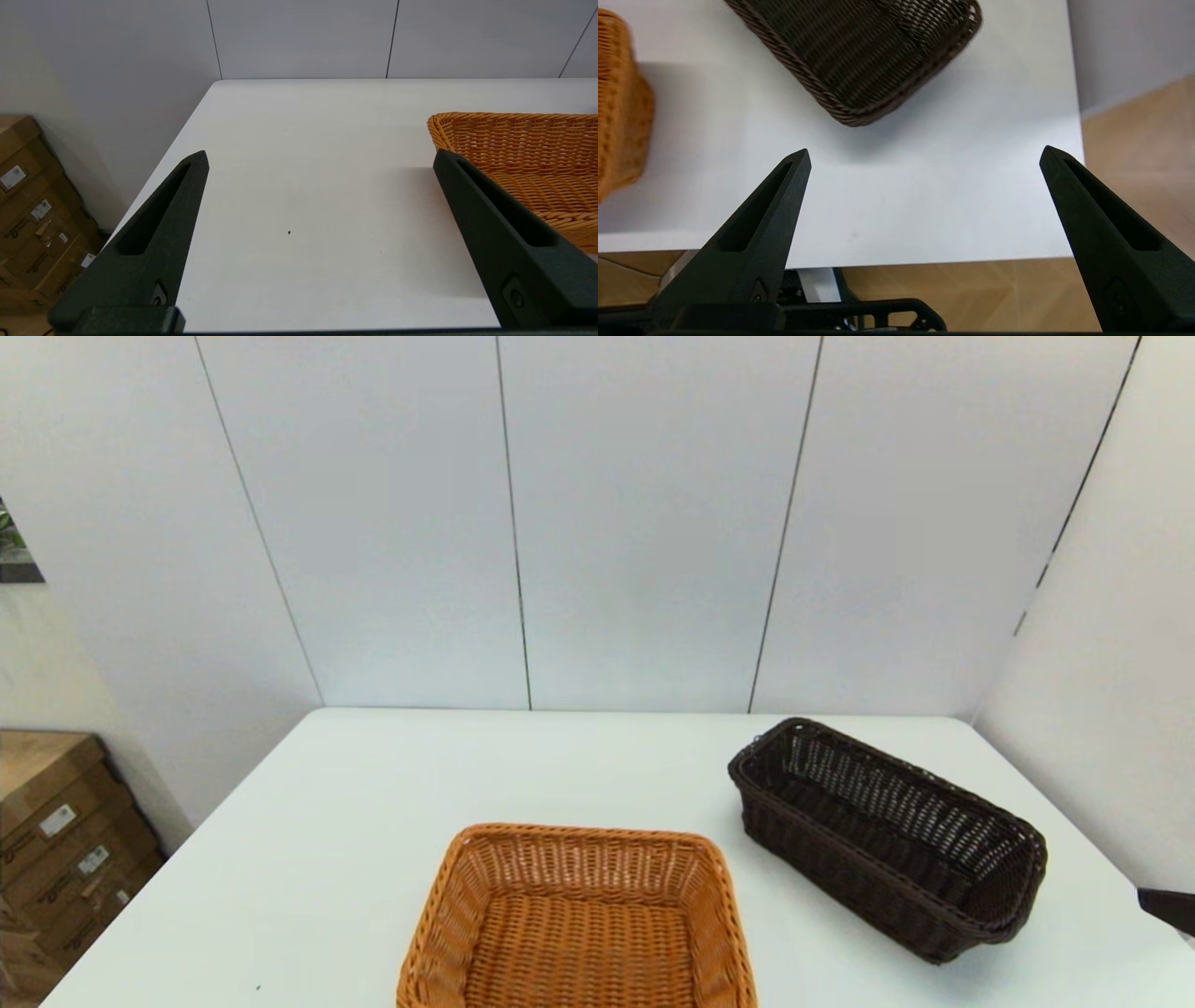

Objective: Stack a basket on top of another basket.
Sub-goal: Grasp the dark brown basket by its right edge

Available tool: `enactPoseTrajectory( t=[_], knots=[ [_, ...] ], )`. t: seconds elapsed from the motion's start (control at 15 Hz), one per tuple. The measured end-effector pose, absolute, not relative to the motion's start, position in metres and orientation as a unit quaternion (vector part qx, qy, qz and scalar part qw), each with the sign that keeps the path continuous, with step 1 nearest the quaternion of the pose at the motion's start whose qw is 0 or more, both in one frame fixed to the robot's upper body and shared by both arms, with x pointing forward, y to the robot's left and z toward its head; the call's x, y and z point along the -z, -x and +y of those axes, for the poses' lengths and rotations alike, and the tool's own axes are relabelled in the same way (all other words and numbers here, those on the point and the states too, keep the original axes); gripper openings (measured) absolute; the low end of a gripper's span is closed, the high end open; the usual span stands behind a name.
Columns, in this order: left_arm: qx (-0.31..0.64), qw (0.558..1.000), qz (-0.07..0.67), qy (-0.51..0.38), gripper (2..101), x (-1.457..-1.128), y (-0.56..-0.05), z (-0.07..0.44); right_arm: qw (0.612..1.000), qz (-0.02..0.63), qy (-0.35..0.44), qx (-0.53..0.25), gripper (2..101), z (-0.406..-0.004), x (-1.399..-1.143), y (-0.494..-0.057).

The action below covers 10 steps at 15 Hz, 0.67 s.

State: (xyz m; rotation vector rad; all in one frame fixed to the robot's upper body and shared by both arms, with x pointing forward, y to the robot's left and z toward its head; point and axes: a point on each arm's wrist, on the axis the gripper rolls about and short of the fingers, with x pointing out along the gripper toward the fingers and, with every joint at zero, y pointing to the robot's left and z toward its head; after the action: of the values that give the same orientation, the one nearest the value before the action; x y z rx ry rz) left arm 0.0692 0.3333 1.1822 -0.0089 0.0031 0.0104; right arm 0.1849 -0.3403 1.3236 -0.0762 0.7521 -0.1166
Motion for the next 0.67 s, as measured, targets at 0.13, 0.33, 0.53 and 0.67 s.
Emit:
enactPoseTrajectory(
  t=[0.13, 0.33, 0.53, 0.67],
  knots=[
    [-0.005, 1.0, 0.002, 0.004, 97.8, -1.182, -0.069, 0.333, 0.92, 0.381, 0.047, 0.081, 97.3, -0.342, -1.324, -0.186],
    [-0.005, 1.0, 0.002, 0.004, 97.8, -1.182, -0.069, 0.333, 0.915, 0.387, 0.053, 0.104, 97.3, -0.343, -1.325, -0.188],
    [-0.005, 1.0, 0.002, 0.004, 97.8, -1.182, -0.069, 0.333, 0.907, 0.396, 0.05, 0.132, 97.3, -0.344, -1.322, -0.193],
    [-0.005, 1.0, 0.002, 0.004, 97.8, -1.182, -0.069, 0.333, 0.906, 0.4, 0.049, 0.131, 97.3, -0.344, -1.321, -0.195]
  ],
)
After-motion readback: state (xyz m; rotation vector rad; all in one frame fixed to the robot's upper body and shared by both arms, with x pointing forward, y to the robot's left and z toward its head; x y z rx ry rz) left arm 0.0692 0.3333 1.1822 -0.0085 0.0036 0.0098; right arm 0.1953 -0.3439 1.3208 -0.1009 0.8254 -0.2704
